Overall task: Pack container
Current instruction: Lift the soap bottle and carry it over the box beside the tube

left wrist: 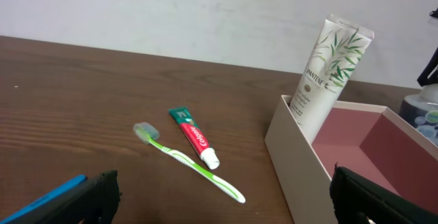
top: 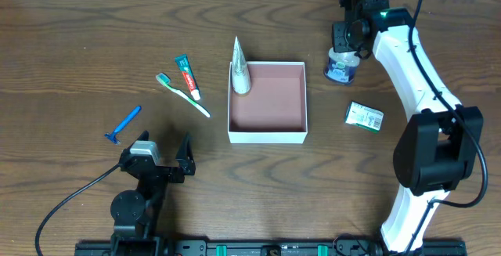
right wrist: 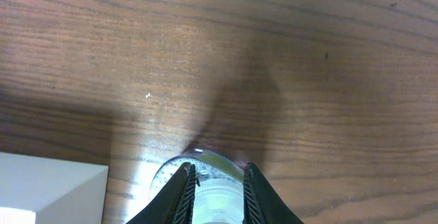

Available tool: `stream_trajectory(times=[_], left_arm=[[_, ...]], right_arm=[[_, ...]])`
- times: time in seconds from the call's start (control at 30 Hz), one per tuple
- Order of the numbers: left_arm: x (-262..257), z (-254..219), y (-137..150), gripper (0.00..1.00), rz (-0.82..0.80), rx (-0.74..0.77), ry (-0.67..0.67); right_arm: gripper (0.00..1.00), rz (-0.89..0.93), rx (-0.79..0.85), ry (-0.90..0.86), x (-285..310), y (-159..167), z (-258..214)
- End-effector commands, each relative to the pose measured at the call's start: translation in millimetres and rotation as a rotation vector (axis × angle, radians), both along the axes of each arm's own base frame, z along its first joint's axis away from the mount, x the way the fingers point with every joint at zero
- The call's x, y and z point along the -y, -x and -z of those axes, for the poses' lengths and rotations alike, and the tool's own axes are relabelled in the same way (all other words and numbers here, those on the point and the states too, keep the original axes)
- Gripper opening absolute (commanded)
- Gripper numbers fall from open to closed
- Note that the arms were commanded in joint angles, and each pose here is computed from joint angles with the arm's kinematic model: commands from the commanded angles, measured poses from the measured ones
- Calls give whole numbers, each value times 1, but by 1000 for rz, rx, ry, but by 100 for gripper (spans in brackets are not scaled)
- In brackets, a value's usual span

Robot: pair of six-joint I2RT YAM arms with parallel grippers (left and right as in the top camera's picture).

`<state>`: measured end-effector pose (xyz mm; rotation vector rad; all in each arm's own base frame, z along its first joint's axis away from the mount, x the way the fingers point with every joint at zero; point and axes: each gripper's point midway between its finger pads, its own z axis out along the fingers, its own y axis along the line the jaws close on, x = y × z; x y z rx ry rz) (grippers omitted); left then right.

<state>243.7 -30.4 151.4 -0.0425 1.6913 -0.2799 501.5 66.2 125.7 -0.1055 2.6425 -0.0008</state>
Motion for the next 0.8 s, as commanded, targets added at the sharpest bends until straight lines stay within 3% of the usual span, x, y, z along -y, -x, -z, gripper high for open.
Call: stream_trajectory(times=[0.0, 0.4, 0.77], left_arm=[[0, 17, 1, 98, 5, -52, -2], [0, 17, 1, 98, 5, -52, -2], [0, 17, 1, 98, 5, -52, -2]], right_arm=[[7, 0, 125, -16, 3, 3, -60], [4, -206, 357, -224, -62, 53, -185], [4, -422, 332, -261, -152, 80, -178]])
